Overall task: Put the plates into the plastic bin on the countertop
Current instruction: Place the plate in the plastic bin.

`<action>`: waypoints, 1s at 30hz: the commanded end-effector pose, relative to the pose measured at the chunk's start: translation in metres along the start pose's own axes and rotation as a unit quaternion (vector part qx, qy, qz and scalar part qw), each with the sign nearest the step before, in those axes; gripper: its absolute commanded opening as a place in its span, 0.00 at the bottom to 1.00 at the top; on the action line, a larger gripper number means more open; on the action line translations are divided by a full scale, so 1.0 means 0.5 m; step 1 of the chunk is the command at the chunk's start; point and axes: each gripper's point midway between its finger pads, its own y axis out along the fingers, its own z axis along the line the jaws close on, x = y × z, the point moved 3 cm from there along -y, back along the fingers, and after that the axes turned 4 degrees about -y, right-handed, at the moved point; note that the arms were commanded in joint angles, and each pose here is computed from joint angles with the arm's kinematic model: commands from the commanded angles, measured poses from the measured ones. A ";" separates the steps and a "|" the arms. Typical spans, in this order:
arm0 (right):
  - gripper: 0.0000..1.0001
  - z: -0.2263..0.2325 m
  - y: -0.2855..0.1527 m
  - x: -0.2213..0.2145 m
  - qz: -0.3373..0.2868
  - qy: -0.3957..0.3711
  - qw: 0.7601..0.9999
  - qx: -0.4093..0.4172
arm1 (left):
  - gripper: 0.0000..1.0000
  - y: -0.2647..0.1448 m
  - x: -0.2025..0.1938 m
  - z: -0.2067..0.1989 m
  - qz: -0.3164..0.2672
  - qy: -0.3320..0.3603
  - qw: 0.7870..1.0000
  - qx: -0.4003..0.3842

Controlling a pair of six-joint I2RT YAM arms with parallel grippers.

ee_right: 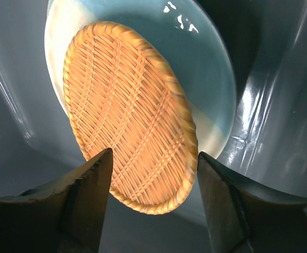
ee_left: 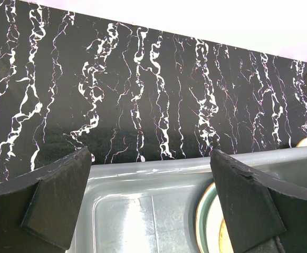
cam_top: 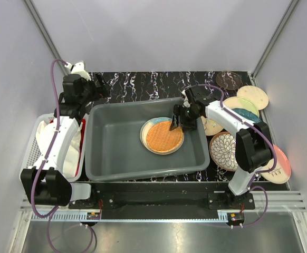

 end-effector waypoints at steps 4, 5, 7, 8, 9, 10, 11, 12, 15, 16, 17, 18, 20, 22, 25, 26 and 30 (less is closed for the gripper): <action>0.76 -0.029 -0.059 -0.006 -0.021 0.010 0.999 -0.044 | 0.99 -0.001 0.057 -0.016 -0.045 0.011 0.999 -0.009; 0.76 -0.028 -0.065 -0.006 -0.023 0.010 0.999 -0.044 | 0.99 -0.002 0.056 -0.016 -0.044 0.011 0.999 -0.008; 0.77 -0.023 -0.081 -0.007 -0.026 0.004 0.999 -0.043 | 0.99 -0.001 0.052 -0.014 -0.042 0.010 0.999 -0.008; 0.77 -0.021 -0.087 -0.007 -0.028 0.002 0.999 -0.042 | 0.99 -0.002 0.052 -0.015 -0.043 0.010 0.999 -0.009; 0.77 -0.019 -0.096 -0.005 -0.034 0.000 0.999 -0.042 | 0.99 -0.001 0.049 -0.014 -0.041 0.009 0.999 -0.008; 0.77 -0.015 -0.102 -0.003 -0.038 -0.004 0.998 -0.040 | 0.99 0.000 0.046 -0.013 -0.040 0.008 0.999 -0.009; 0.77 -0.014 -0.106 -0.002 -0.042 -0.006 0.998 -0.041 | 0.99 -0.001 0.046 -0.014 -0.041 0.007 0.999 -0.010; 0.77 -0.012 -0.114 0.003 -0.049 -0.008 0.998 -0.043 | 0.99 -0.001 0.045 -0.014 -0.040 0.006 0.999 -0.011; 0.78 -0.003 -0.133 0.020 -0.066 -0.014 0.997 -0.045 | 0.99 -0.002 0.041 -0.013 -0.040 0.005 0.999 -0.010; 0.78 -0.001 -0.141 0.026 -0.072 -0.016 0.996 -0.045 | 0.99 -0.003 0.040 -0.012 -0.040 0.006 0.999 -0.010; 0.79 0.001 -0.158 0.042 -0.086 -0.015 0.995 -0.045 | 0.99 -0.003 0.040 -0.011 -0.040 0.006 0.999 -0.009; 0.80 0.002 -0.165 0.050 -0.093 -0.014 0.995 -0.044 | 0.99 -0.002 0.037 -0.011 -0.038 0.006 0.999 -0.009; 0.81 -0.010 -0.206 0.083 -0.126 0.003 0.991 -0.041 | 0.99 -0.005 0.039 -0.011 -0.039 0.007 0.999 -0.008; 0.82 -0.041 -0.239 0.110 -0.151 0.033 0.987 -0.042 | 0.99 -0.006 0.040 -0.011 -0.040 0.007 0.999 -0.008; 0.82 -0.135 -0.303 0.145 -0.206 0.125 0.969 -0.055 | 0.99 -0.006 0.042 -0.009 -0.042 0.009 0.999 -0.005; 0.82 -0.163 -0.319 0.146 -0.227 0.156 0.959 -0.066 | 0.99 -0.005 0.040 -0.008 -0.041 0.009 0.999 -0.003; 0.82 -0.277 -0.344 0.119 -0.270 0.295 0.913 -0.086 | 0.99 -0.006 0.040 -0.004 -0.042 0.012 0.999 0.002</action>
